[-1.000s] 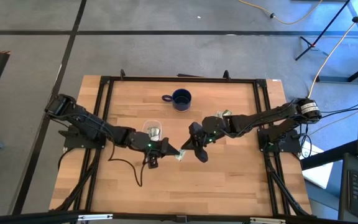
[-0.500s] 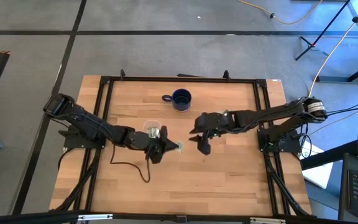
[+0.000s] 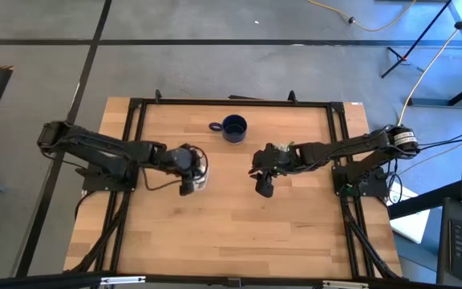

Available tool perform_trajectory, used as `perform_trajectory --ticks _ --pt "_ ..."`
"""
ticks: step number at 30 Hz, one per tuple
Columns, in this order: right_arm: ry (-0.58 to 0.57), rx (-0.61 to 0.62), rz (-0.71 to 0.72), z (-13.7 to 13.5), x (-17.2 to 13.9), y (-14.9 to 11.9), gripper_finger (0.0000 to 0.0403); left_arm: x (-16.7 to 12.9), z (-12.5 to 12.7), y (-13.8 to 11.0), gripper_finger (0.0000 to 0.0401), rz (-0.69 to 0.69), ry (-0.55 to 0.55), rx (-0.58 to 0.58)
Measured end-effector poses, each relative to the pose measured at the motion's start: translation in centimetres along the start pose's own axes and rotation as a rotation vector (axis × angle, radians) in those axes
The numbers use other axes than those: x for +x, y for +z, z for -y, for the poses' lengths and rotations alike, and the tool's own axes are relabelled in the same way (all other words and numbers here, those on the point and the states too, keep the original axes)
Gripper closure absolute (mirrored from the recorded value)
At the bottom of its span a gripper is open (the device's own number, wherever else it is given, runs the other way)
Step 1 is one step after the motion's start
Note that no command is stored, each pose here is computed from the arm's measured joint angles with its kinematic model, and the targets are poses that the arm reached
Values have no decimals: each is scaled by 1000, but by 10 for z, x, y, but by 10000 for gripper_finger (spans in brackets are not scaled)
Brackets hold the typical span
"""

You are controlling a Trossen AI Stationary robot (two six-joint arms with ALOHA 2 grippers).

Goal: Pick and place Stevia / Truvia into bins
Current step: Put the white stevia packet into the transparent container

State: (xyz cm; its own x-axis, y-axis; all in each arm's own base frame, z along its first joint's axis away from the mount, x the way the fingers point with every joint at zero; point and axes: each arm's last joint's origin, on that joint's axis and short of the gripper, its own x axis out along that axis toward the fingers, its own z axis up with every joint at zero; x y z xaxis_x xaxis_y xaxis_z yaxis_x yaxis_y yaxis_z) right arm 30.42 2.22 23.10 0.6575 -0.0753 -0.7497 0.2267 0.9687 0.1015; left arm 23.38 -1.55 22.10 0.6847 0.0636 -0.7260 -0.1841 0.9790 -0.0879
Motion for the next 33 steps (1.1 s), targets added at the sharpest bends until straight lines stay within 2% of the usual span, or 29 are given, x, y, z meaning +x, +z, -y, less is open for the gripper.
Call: perform_trajectory --ticks 5,10,14,18,24,33 --pt "-1 -9 -5 0 0 0 224 10 -18 -8 398 -137 23 -127" --pt "-5 -20 -16 0 0 -2 224 24 -26 -9 398 -202 -70 -178" --pt "-5 -21 -17 0 0 -2 224 35 -32 -12 398 -253 -96 -207" --pt "-8 -22 -28 1 0 -3 224 46 -37 -18 397 -314 -77 -223" --pt "-29 -46 -98 3 0 -10 224 49 -43 -18 387 -311 -70 -172" --pt "-41 -46 -139 8 10 -30 242 33 -48 -10 330 -229 -56 -151"
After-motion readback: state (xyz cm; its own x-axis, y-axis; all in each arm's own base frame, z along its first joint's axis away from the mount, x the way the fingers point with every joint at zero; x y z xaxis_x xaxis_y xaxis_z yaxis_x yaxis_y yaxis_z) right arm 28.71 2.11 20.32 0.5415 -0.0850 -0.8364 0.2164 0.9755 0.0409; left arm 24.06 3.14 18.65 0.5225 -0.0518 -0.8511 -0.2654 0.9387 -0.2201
